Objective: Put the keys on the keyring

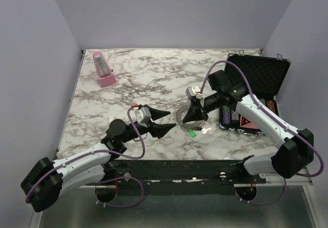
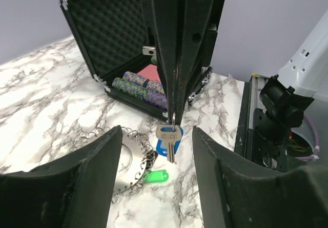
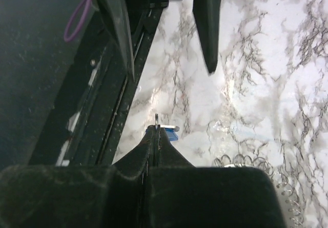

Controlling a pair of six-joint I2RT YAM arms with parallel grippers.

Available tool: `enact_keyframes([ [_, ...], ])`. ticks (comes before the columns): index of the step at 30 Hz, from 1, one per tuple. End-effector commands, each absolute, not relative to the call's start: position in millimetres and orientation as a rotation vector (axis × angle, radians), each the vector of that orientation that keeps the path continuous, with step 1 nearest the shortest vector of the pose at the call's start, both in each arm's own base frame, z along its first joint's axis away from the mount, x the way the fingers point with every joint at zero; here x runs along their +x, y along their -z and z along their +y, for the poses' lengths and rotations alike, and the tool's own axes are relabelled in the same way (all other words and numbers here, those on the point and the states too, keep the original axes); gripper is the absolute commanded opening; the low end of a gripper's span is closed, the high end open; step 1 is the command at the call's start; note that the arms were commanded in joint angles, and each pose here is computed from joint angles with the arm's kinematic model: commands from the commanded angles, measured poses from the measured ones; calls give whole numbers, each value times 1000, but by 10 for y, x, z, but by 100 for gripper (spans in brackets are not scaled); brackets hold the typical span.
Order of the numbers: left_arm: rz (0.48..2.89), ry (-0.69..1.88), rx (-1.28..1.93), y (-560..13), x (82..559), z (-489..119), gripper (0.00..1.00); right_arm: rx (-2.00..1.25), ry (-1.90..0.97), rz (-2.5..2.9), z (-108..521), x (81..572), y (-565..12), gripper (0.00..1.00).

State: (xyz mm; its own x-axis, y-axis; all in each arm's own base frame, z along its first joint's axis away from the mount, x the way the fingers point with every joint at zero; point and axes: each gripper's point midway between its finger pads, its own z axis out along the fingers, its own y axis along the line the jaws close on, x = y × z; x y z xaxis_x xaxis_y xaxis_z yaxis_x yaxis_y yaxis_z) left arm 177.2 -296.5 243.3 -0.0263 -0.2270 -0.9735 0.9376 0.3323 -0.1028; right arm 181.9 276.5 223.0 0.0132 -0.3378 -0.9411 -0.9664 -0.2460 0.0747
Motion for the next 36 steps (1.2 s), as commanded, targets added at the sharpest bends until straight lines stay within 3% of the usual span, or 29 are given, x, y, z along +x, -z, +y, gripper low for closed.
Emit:
enact_keyframes([
  [1, 1237, 1073, 732, -2342, 1642, -2745, 70, -1865, -1122, 1197, 2559, 1619, -2040, 1],
  [10, 1235, 986, 939, -2043, 1410, -2736, 68, -2036, -1108, 840, 2472, 1388, -1834, 1],
  [14, 1255, 971, 983, -1987, 1417, -2878, 60, -2037, -1135, 804, 2486, 1367, -1779, 1],
  [25, 1249, 936, 1037, -1905, 1424, -3297, 52, -1969, -1191, 942, 2542, 1426, -1700, 1],
  [29, 1280, 894, 1026, -1881, 1514, -3344, 37, -1974, -1191, 1013, 2525, 1457, -1661, 1],
  [36, 1288, 901, 1044, -1885, 1482, -3386, 36, -1958, -1172, 1105, 2522, 1522, -1625, 1],
])
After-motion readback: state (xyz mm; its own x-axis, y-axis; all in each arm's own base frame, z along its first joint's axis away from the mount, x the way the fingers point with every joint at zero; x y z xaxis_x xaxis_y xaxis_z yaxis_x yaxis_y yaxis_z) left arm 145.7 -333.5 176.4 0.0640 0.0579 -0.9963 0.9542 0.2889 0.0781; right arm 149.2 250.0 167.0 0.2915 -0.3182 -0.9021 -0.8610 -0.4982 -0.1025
